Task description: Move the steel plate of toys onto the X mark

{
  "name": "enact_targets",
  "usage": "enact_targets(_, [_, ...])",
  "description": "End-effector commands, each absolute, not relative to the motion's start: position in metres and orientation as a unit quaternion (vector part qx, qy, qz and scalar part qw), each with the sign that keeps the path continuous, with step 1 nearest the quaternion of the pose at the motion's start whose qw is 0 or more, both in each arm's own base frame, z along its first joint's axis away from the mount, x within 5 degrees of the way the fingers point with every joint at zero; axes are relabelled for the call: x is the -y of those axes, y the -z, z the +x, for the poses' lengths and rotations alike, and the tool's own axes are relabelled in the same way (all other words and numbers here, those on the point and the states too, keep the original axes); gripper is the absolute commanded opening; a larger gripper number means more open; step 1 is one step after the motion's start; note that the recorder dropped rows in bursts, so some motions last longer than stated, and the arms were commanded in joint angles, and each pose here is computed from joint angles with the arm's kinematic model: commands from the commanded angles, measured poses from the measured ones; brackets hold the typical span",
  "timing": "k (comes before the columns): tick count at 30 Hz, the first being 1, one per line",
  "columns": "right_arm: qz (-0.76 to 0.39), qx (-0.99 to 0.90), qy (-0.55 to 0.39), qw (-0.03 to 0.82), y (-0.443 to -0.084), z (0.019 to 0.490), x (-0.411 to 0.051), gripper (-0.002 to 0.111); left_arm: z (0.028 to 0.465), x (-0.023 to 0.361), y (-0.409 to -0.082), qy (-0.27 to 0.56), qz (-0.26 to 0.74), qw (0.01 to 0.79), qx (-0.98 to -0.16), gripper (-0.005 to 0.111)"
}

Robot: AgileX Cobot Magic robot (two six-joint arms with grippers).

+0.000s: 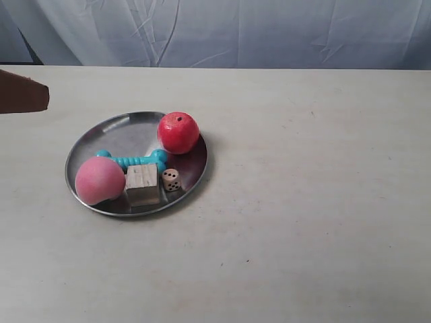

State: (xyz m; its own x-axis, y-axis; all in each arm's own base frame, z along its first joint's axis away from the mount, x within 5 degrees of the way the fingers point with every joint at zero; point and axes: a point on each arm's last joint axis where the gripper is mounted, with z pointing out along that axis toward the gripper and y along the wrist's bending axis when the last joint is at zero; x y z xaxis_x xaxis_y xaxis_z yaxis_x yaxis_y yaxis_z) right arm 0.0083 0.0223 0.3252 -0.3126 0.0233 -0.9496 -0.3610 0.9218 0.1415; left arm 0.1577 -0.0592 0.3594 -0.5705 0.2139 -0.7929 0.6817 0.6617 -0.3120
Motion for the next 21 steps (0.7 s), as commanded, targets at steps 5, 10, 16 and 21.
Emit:
enact_targets(5, [-0.096,-0.793,-0.11,0.591,-0.301,0.017,-0.019,-0.001,0.156,0.061,-0.36,0.315,0.273,0.377,-0.827,0.0])
enact_targets(10, [-0.015,-0.658,-0.082,0.748,-0.309,0.027,-0.009,-0.001,0.156,0.061,-0.36,0.315,0.273,0.377,-0.827,0.0])
enact_targets(16, [0.015,-0.702,-0.047,0.71,-0.25,0.045,-0.005,-0.001,0.157,0.06,-0.36,0.311,0.269,0.383,-0.827,0.0])
enact_targets(21, [0.01,-0.798,-0.081,0.597,-0.201,0.048,-0.012,-0.001,0.157,0.06,-0.36,0.309,0.27,0.383,-0.828,0.0])
